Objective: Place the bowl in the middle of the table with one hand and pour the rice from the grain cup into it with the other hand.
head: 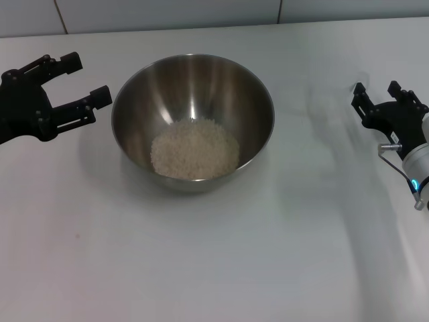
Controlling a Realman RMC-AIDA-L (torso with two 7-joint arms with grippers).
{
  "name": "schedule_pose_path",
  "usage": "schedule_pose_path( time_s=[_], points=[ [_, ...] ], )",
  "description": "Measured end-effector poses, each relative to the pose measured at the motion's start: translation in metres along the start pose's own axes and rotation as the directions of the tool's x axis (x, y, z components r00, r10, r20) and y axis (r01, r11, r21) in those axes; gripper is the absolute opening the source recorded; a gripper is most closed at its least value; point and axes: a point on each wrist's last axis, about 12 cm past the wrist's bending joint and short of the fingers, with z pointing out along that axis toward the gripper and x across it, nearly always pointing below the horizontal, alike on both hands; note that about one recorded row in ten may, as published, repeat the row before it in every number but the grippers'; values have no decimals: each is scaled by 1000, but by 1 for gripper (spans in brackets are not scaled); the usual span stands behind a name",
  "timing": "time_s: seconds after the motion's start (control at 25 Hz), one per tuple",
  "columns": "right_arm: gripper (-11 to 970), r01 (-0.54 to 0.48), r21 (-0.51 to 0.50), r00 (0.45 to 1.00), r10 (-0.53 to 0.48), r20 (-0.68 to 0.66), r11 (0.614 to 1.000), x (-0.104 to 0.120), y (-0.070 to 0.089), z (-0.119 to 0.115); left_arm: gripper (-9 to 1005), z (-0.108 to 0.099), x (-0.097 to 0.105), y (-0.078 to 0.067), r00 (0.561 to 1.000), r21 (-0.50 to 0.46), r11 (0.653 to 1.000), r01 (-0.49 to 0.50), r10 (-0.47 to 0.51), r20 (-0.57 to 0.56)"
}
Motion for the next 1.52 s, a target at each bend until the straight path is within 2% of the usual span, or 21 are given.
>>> schedule_pose_path(
  time_s=[0.48, 0.64, 0.72, 0.76, 0.88, 1.04, 1.36, 1.52],
  points=[
    [668, -27, -62, 999, 25, -33, 998, 14, 9, -16, 843, -3, 0, -2, 1000, 10, 1000, -6, 6, -9],
    [668, -8, -125, 1000, 11, 25, 992, 18, 16, -37, 843, -3, 1, -3, 1000, 10, 1000, -6, 6, -9],
    [668, 9, -162, 993, 10, 118, 987, 19, 16, -62, 843, -3, 1, -2, 1000, 6, 1000, -6, 6, -10],
    [668, 9, -162, 993, 10, 118, 987, 19, 16, -62, 843, -3, 1, -2, 1000, 6, 1000, -6, 6, -10],
    [668, 12, -168, 981, 21, 194, 986, 18, 12, -85, 842, -3, 3, -2, 1000, 3, 1000, -7, 7, -10],
    [668, 24, -169, 977, 13, 211, 985, 23, 7, -102, 842, -2, 4, -3, 1000, 3, 1000, -3, 3, -8],
    [668, 45, -178, 970, -1, 243, 983, 19, 3, -104, 843, -2, 7, -4, 1000, 0, 1000, 2, -2, -7],
    [668, 82, -211, 956, -17, 294, 974, 7, -1, -95, 842, -3, 7, -3, 1000, -4, 1000, 0, 0, -5]
  ],
)
